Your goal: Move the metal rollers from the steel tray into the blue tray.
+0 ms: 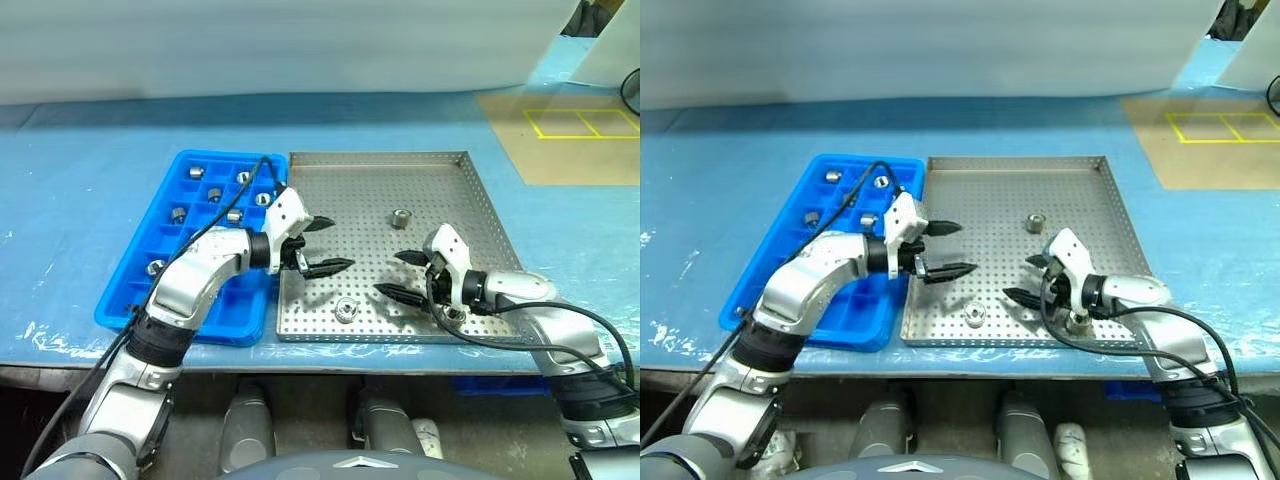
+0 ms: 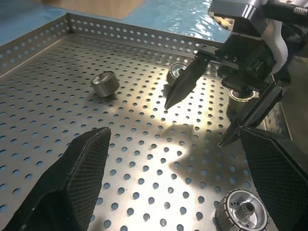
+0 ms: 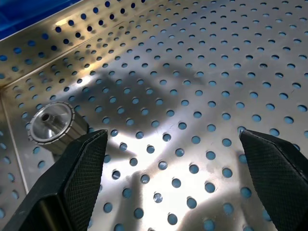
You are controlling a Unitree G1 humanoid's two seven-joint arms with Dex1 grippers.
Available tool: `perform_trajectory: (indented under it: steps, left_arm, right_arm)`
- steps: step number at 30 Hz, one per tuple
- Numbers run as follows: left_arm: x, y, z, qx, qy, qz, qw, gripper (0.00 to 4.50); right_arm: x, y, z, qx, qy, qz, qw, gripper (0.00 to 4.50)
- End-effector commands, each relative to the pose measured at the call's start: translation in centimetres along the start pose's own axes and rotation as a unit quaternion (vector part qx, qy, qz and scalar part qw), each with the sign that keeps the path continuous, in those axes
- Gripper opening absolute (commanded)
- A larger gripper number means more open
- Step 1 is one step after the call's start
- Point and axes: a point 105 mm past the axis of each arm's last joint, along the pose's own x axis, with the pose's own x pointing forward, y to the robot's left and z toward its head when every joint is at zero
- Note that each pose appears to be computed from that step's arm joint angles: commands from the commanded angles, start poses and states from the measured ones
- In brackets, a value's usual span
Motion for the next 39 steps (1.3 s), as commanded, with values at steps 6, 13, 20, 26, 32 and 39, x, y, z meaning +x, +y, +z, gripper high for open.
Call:
perform_trajectory:
  steps: [6,13,20,26,32,39]
  left_arm:
    - [2.6,-1.5,-1.5,0.045,0.051,-0.109,0.992,4.47]
    - [3.4,-1.9,-2.5,0.044,0.081,-0.165,0.982,4.47]
    - [2.9,-2.5,-4.3,0.055,0.133,-0.207,0.968,4.47]
    - [2.7,-2.8,-5.8,0.078,0.173,-0.215,0.958,4.47]
    - [2.9,-2.7,-6.9,0.105,0.197,-0.212,0.951,3.59]
    - [3.6,-3.8,-5.2,0.128,0.161,-0.231,0.951,1.71]
  right_arm:
    - [-1.8,0.6,0.8,-0.005,-0.009,-0.015,1.000,4.50]
    - [-2.4,1.1,0.5,0.005,-0.003,-0.025,1.000,4.50]
    - [-2.5,1.3,0.5,0.008,-0.003,-0.030,1.000,4.50]
    - [-2.3,1.4,0.5,0.008,-0.002,-0.031,0.999,4.50]
    - [-2.0,1.3,0.7,0.007,-0.006,-0.031,0.999,4.50]
    - [-2.0,1.3,0.8,0.006,-0.006,-0.030,1.000,4.50]
